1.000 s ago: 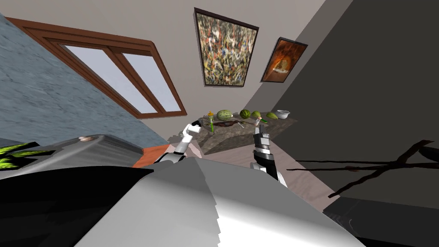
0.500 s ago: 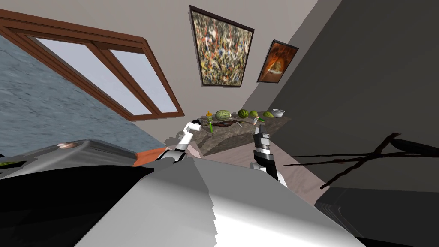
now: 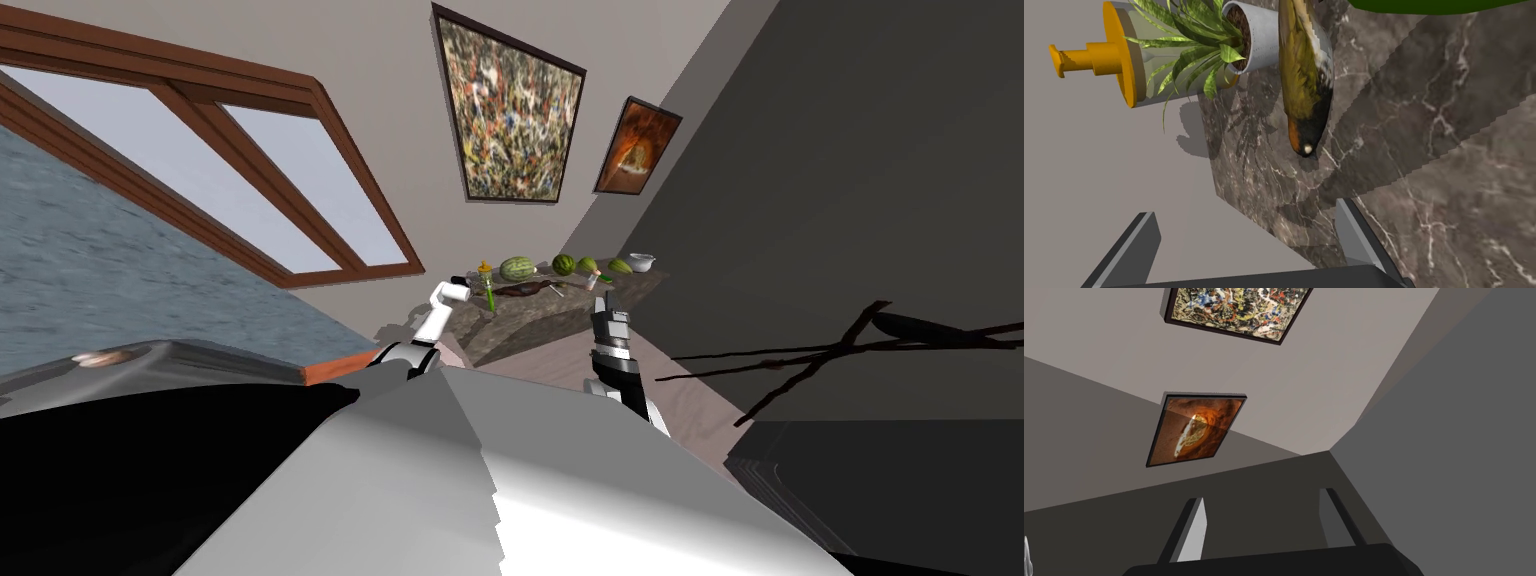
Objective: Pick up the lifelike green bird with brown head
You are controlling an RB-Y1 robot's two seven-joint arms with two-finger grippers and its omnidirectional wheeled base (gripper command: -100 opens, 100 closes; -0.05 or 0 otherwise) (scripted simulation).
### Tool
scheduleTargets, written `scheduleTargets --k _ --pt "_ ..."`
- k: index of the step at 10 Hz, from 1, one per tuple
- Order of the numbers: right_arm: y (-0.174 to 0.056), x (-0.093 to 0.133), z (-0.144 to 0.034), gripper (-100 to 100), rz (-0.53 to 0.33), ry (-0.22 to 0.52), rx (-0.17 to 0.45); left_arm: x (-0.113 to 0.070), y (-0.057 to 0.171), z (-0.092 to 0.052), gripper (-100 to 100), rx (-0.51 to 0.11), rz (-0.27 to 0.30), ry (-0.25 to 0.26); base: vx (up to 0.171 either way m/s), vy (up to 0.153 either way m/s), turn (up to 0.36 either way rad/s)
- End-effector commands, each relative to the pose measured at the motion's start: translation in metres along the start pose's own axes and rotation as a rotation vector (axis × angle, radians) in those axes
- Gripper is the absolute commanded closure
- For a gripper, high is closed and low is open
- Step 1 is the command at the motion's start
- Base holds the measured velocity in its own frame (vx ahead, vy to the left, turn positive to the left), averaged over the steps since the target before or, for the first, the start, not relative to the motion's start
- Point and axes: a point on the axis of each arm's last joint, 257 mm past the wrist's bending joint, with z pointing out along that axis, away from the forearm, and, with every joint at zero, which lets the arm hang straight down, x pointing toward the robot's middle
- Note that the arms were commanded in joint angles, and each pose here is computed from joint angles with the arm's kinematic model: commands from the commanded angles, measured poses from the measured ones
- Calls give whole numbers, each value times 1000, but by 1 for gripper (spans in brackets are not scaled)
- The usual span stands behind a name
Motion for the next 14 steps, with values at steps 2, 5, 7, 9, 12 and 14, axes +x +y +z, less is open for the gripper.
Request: scheduleTargets --k 2,5,7,9,12,14 --pt "0 0 0 0 0 0 0 -3 9 3 -100 -63 -10 -16 35 40 -82" --pt "0 0 0 0 0 0 0 -4 22 7 -100 -158 -24 -33 37 29 -84" --pt "0 0 0 0 0 0 0 -5 30 8 -100 -204 -30 -39 62 52 -102" --pt "0 0 0 0 0 0 0 -3 46 8 -100 -288 -39 -46 55 48 -97" --pt "0 0 0 0 0 0 0 -2 65 6 -100 -371 -44 -52 55 41 -66" --pt "0 0 0 0 0 0 0 1 83 4 -100 -440 -48 -52 79 66 -82"
